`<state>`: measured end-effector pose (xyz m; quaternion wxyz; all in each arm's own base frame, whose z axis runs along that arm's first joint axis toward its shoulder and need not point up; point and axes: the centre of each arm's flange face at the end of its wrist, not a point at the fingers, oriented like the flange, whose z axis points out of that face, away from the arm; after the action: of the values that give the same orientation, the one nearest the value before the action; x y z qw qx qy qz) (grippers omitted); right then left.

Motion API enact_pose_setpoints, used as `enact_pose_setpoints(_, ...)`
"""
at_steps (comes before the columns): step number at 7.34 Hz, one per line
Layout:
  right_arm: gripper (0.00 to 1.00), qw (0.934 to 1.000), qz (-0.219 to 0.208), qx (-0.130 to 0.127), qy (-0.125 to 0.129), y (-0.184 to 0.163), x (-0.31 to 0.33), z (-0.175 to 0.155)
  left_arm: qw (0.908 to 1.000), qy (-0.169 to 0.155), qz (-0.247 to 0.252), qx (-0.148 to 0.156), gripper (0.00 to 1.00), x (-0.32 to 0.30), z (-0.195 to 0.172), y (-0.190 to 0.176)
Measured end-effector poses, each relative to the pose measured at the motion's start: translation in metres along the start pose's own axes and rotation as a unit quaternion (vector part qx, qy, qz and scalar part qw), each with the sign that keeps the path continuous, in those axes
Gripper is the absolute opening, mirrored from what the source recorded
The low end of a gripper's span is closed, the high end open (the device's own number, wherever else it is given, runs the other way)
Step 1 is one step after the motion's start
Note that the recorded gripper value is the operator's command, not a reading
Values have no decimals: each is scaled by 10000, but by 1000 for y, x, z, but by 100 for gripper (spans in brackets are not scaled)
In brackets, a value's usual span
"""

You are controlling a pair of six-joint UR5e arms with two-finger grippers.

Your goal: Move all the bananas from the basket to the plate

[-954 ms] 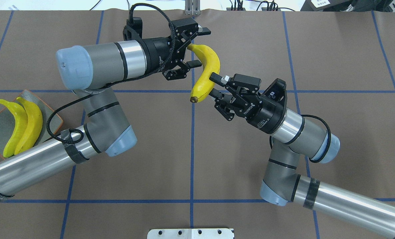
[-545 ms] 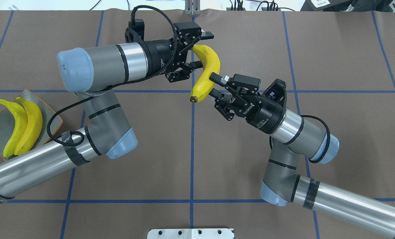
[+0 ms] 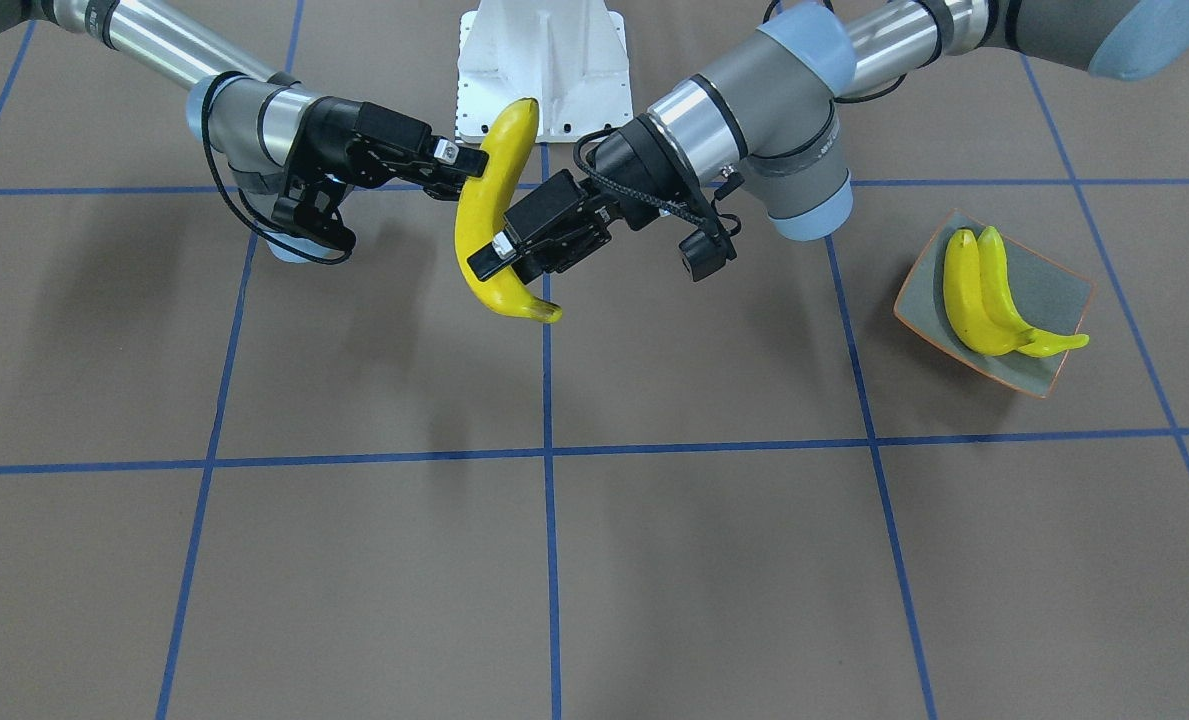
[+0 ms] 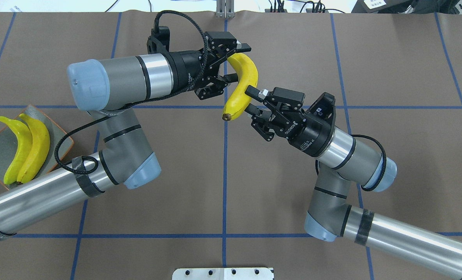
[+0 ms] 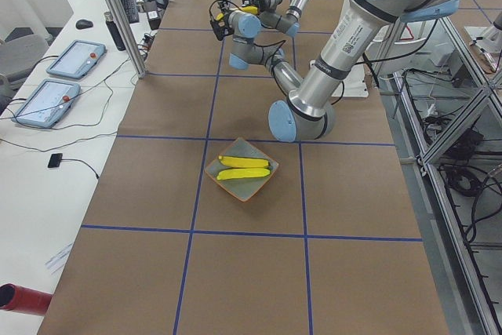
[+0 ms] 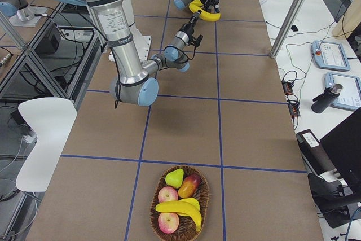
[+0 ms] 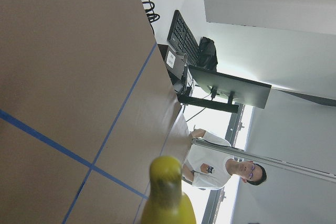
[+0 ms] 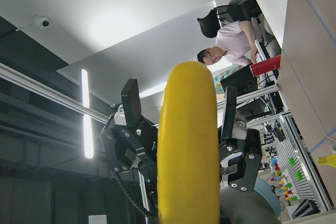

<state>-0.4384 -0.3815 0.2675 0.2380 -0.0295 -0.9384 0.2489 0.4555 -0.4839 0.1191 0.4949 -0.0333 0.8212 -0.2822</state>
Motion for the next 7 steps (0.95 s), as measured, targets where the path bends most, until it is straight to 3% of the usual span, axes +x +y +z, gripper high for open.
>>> enact_pose_setpoints(2,0,10000,-69,-3,1,0,0,0,10000,8,-4,-47,72,-1,0,4)
enact_pose_setpoints(3,0,10000,-86,-3,2,0,0,0,10000,15,-1,-66,67,-2,-1,6)
enact_pose_setpoints(5,0,10000,-96,-5,5,0,0,0,9999,18,-5,-111,0,-3,0,11)
enact_pose_setpoints(7,100,9999,-105,-2,2,0,0,0,9999,9,-10,-129,0,-5,0,13)
